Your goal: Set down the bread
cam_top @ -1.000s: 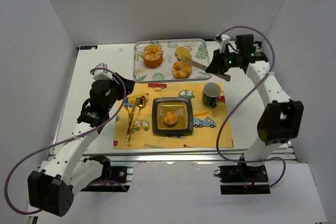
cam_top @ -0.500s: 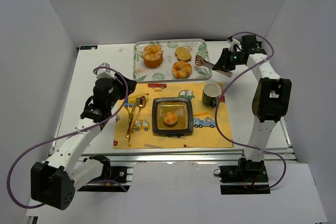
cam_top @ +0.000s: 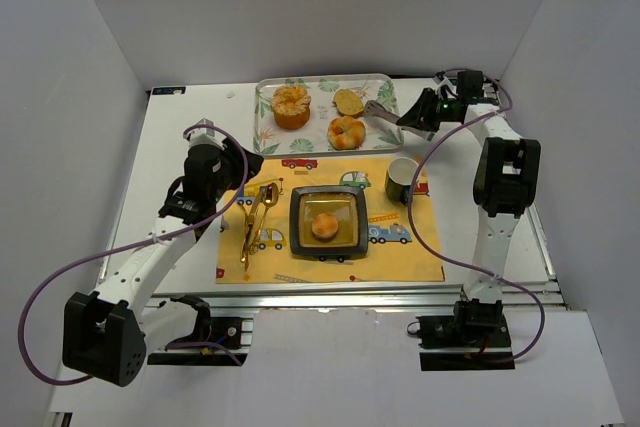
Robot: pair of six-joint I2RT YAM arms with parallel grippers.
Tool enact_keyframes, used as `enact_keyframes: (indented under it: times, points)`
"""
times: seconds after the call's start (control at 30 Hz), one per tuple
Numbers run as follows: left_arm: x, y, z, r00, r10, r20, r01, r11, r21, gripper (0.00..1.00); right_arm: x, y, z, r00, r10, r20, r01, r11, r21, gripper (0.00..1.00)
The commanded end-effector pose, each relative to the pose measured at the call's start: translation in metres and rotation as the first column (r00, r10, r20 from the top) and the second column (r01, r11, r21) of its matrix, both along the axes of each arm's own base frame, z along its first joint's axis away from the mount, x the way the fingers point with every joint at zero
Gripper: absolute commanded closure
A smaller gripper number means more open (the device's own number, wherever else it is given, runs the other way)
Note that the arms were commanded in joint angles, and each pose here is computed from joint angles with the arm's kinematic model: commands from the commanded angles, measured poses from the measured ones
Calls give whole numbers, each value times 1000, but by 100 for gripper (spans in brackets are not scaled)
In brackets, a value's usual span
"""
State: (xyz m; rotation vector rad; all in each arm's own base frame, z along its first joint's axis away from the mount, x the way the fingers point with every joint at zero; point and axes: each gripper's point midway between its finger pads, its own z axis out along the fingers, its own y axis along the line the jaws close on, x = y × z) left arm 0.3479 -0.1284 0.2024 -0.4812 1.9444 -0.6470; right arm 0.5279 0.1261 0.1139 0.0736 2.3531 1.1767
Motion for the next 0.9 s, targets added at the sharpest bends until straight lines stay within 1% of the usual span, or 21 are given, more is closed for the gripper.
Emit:
enact_keyframes:
  times: [0.0, 0.2, 0.47, 0.53, 0.87]
  points:
    - [4, 3, 21, 999, 25, 38, -24, 999, -26, 42, 18, 8, 34, 996, 9, 87, -15, 997, 70, 63]
    - [5, 4, 20, 999, 28, 26, -27, 999, -17, 42, 20, 10, 27, 998, 8, 69, -14, 996, 91, 59]
    - [7, 3, 21, 999, 26, 24, -26, 1000, -12, 42, 12, 8, 34, 999, 7, 54, -14, 993, 118, 59]
    - [6, 3, 20, 999, 26, 26, -25, 1000, -16, 42, 11, 7, 29, 1000, -2, 29, -2, 993, 122, 59]
    - [6, 2, 17, 1000, 28, 14, -28, 999, -23, 42, 23, 17, 19, 1000, -9, 16, 7, 991, 133, 56]
